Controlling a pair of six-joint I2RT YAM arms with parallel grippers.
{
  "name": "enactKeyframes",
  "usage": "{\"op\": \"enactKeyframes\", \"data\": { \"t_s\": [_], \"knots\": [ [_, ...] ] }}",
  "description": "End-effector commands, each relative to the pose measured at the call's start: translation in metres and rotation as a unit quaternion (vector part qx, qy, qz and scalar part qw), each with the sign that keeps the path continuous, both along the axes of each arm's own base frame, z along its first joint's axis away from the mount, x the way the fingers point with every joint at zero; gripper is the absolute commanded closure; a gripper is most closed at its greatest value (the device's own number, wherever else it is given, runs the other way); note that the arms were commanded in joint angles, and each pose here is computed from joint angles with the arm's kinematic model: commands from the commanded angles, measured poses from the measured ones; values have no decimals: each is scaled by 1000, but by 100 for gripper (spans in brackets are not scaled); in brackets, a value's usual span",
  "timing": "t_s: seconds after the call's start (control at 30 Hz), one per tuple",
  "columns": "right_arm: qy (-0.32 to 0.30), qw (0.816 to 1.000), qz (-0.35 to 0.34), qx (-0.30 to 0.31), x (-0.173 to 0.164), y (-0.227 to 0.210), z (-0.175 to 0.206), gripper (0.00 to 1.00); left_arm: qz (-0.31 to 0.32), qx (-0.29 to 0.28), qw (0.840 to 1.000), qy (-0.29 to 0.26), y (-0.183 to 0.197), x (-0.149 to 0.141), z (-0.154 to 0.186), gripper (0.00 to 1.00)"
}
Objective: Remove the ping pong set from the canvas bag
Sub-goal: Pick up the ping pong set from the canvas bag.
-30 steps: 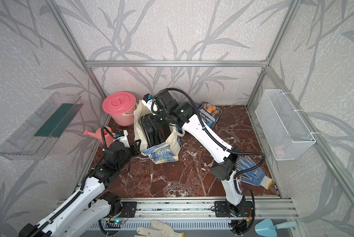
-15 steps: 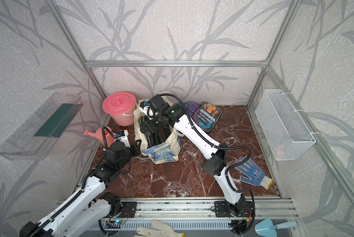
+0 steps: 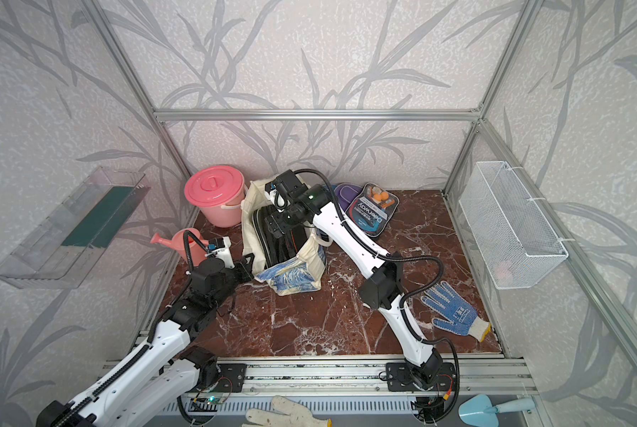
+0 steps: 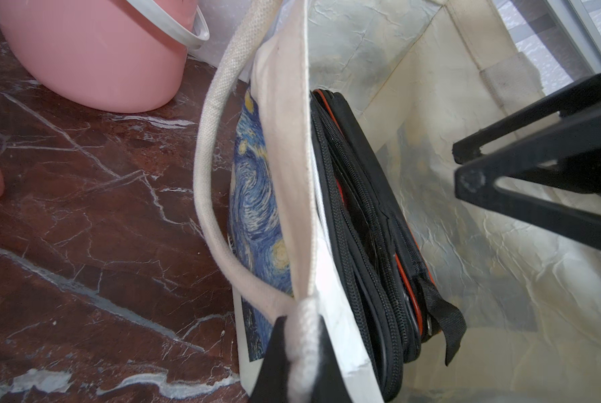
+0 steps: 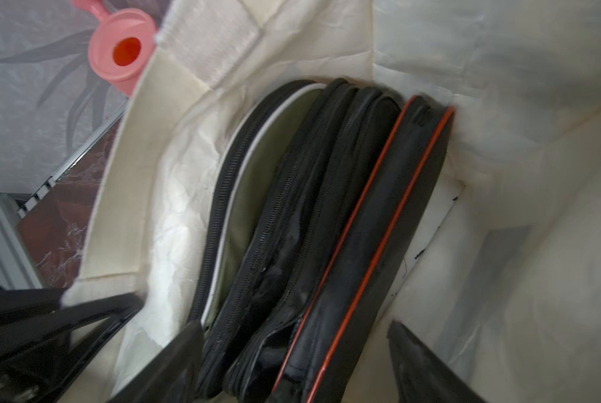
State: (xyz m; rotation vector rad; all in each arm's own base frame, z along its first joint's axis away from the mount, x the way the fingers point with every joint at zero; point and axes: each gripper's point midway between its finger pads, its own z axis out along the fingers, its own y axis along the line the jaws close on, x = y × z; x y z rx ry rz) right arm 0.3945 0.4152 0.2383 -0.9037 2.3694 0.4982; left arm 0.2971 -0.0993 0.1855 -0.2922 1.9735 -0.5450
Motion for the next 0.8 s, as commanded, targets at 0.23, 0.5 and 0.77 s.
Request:
{"op": "enactKeyframes", "data": {
  "t_s": [0.23,0.5,0.77],
  "knots": [
    [12,999,-45,-20,30,-12,-33,38,-12,6,1000,17,-2,-6,-15,100],
    [15,998,-49,-20,39,-9,-45,44,-10,6,1000,17,-1,-7,-16,100],
    [6,998,-63,-31,50,-9,-58,51,-10,4,1000,17,0,-10,-16,100]
  ]
}}
